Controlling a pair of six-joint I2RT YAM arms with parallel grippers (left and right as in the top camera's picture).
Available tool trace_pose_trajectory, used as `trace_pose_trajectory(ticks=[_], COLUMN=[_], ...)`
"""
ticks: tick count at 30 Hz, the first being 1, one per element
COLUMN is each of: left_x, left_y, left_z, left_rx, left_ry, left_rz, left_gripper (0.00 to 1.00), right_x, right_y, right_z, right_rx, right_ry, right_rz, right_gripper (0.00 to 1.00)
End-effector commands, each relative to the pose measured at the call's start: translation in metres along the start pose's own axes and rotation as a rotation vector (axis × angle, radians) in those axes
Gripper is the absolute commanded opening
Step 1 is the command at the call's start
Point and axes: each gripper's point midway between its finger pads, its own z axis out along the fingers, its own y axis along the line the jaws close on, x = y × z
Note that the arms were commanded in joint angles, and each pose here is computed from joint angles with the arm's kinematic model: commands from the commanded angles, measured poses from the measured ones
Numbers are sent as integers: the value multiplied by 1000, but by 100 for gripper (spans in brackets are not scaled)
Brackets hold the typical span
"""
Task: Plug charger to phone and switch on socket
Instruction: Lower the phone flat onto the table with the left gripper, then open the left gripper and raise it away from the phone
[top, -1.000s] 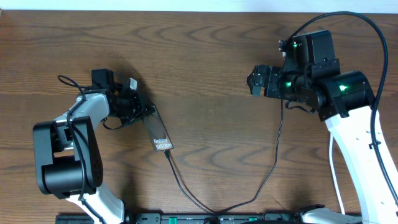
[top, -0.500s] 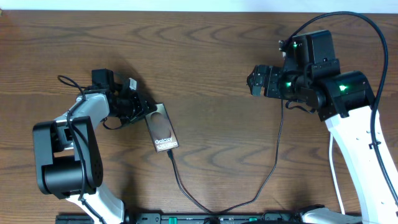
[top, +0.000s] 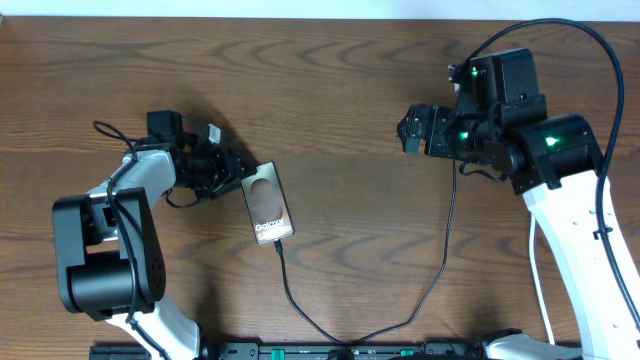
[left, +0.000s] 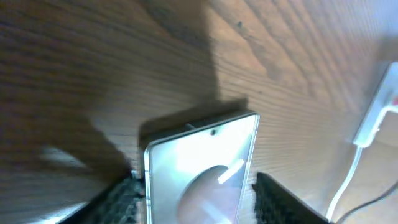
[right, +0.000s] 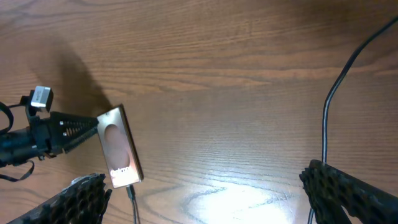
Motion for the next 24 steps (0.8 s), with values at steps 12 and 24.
trace_pose_trajectory(ticks=[12,24], left_x=[-31,-44], left_y=[30,-77], left_z=[-54,-176], left_rx=[-197,-286], left_ry=[-154,-461], left_rz=[-41,273], left_gripper=[88,88], right_x=[-2,-6], right_y=[-6,-16], right_z=[-4,-5], right_rx=[46,106], right_ry=[-17,-41], right_rz=[-18,-37], right_gripper=[99,99])
